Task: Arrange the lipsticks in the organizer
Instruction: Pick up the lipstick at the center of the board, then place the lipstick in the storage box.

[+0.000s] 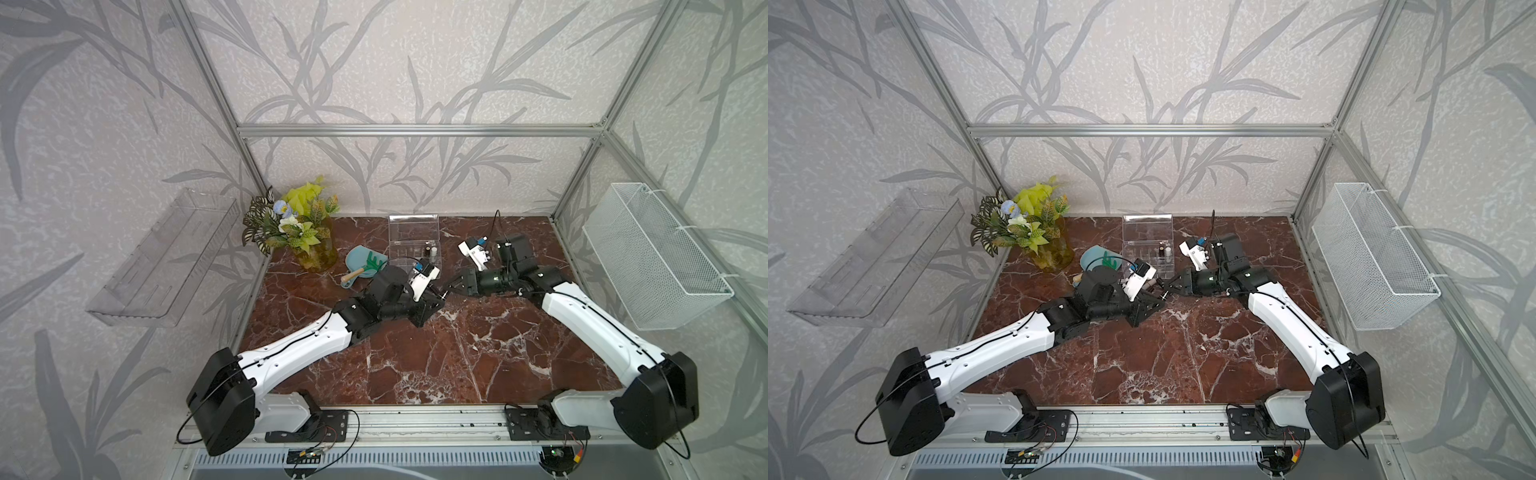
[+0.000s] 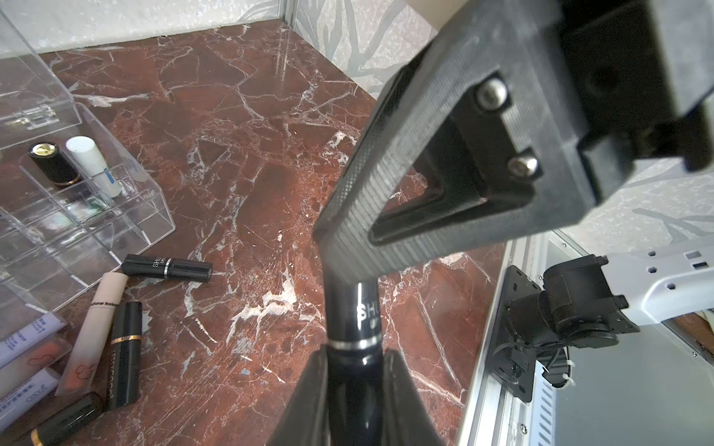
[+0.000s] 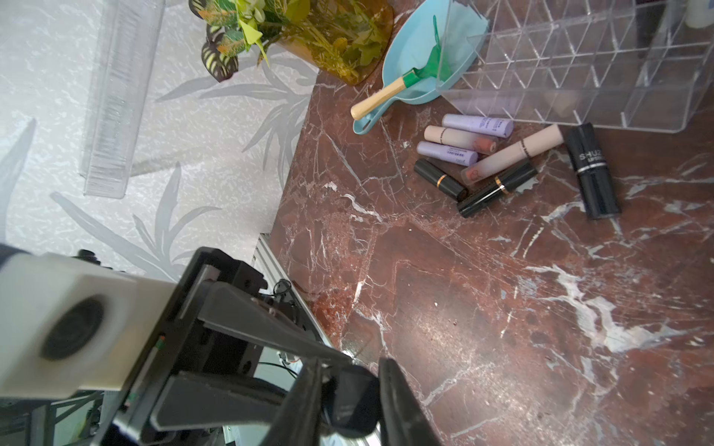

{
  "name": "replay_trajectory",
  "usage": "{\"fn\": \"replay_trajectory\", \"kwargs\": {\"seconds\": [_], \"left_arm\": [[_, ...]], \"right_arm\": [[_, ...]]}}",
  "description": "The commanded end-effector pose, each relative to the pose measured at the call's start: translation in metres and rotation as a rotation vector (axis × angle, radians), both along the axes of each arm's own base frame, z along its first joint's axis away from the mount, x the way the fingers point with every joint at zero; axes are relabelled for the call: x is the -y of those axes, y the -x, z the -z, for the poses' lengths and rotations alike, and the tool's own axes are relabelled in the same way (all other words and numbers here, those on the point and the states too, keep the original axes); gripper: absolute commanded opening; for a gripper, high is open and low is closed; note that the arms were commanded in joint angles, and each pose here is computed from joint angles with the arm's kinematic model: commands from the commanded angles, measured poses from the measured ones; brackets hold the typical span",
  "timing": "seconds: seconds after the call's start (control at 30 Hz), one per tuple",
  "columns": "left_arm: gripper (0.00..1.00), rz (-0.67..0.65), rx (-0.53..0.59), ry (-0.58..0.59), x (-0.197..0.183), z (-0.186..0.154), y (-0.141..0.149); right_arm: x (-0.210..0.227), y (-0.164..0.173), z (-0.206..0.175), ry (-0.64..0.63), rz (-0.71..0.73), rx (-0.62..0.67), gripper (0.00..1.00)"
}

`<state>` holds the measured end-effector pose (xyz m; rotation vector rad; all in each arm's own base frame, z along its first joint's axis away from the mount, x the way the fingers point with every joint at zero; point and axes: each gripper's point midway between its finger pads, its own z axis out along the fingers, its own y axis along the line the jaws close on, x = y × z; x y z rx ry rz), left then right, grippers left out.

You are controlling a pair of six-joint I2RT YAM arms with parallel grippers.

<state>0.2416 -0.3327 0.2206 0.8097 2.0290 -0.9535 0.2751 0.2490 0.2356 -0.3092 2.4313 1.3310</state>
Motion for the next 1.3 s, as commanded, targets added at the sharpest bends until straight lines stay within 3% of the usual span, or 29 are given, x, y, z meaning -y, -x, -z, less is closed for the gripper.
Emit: {"fn": "replay_trajectory", "kwargs": {"seconds": [0.0, 0.07, 0.27, 0.37, 0.67, 0.9, 1.27], "left_arm": [[0.19, -0.001, 0.062, 0.037, 0.001, -0.023, -0.001], [0.25, -0.004, 0.063, 0.036, 0.000, -0.023, -0.001], [0.77, -0.045, 0.084, 0.036, -0.006, -0.024, -0.005], [0.93, -0.115, 0.093, 0.005, -0.016, -0.019, -0.014], [0.95, -0.327, 0.061, -0.092, -0.051, 0.006, -0.042], [0.93, -0.385, -0.012, 0.016, -0.071, 0.015, -0.054], [0.91, -0.419, -0.058, 0.033, -0.083, 0.034, -0.068]], "right_arm": [[-0.004, -0.002, -0.007, -0.007, -0.009, 0.021, 0.21], [-0.004, -0.002, -0.010, -0.010, -0.008, 0.027, 0.19], [0.000, -0.009, -0.006, 0.039, 0.012, 0.045, 0.18], [0.004, -0.020, -0.002, 0.094, 0.034, 0.068, 0.17], [0.013, -0.081, -0.002, 0.338, 0.156, 0.241, 0.17], [0.005, -0.128, -0.003, 0.433, 0.225, 0.375, 0.17], [-0.018, -0.191, 0.012, 0.499, 0.277, 0.505, 0.16]]}}
